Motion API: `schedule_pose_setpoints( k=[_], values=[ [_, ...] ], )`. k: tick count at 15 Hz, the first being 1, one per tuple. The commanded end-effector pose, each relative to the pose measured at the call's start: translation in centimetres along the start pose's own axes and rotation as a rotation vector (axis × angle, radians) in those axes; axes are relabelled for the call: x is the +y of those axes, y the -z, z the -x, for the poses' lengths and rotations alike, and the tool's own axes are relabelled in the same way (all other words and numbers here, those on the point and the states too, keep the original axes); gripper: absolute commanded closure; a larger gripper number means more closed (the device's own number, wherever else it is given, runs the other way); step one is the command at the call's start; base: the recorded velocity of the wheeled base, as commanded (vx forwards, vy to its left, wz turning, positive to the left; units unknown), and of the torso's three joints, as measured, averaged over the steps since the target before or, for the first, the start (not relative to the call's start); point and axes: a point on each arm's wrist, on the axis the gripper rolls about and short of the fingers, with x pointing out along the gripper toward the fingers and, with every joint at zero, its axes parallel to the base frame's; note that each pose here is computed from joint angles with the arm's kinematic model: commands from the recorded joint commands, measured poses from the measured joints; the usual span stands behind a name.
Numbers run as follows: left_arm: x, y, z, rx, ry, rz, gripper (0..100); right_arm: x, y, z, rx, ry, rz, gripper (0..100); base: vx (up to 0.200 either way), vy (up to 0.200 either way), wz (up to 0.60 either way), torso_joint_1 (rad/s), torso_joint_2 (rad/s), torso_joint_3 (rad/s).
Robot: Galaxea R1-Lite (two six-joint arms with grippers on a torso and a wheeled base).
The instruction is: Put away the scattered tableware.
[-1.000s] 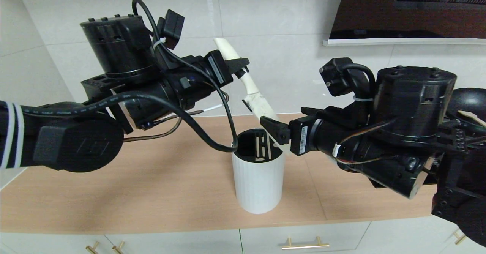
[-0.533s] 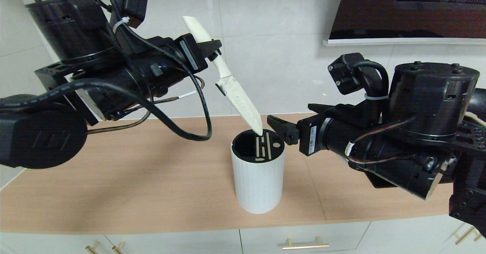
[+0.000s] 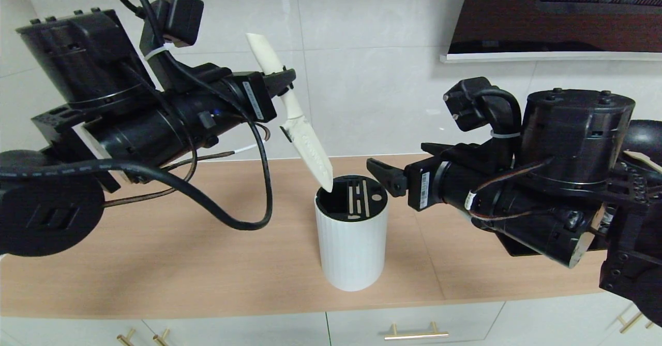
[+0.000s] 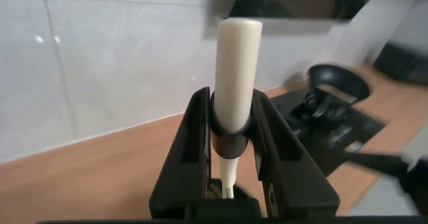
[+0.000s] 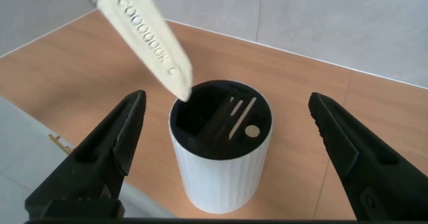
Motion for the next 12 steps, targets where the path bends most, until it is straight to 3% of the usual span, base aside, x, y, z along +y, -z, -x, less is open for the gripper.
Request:
schedule_pose_setpoints(
  k=[1, 4, 8, 10, 12],
  values=[
    [0.1, 0.8, -0.1, 0.029, -0.004, -0.031, 100, 0.0, 0.2, -0.2, 0.006, 0.001, 0.002, 0, 0.0, 0.0, 0.0, 0.0, 0.0, 0.0],
    [0.2, 1.6, -0.6, 0.05, -0.001, -0.051, 100, 0.0, 0.3, -0.3, 0.009, 0.003, 0.002, 0, 0.0, 0.0, 0.0, 0.0, 0.0, 0.0],
    [-0.9, 2.3, -1.1, 0.066, 0.034, -0.05, 100, 0.0, 0.6, -0.6, 0.016, 0.003, 0.004, 0, 0.0, 0.0, 0.0, 0.0, 0.0, 0.0],
    [-0.9, 2.9, -1.3, 0.08, 0.03, -0.08, 100, 0.0, 0.6, -0.6, 0.019, 0.004, 0.005, 0, 0.0, 0.0, 0.0, 0.0, 0.0, 0.0],
    [-1.3, 3.4, -1.5, 0.094, 0.038, -0.081, 100, 0.0, 0.6, -0.6, 0.019, 0.004, 0.005, 0, 0.0, 0.0, 0.0, 0.0, 0.0, 0.0]
  ],
)
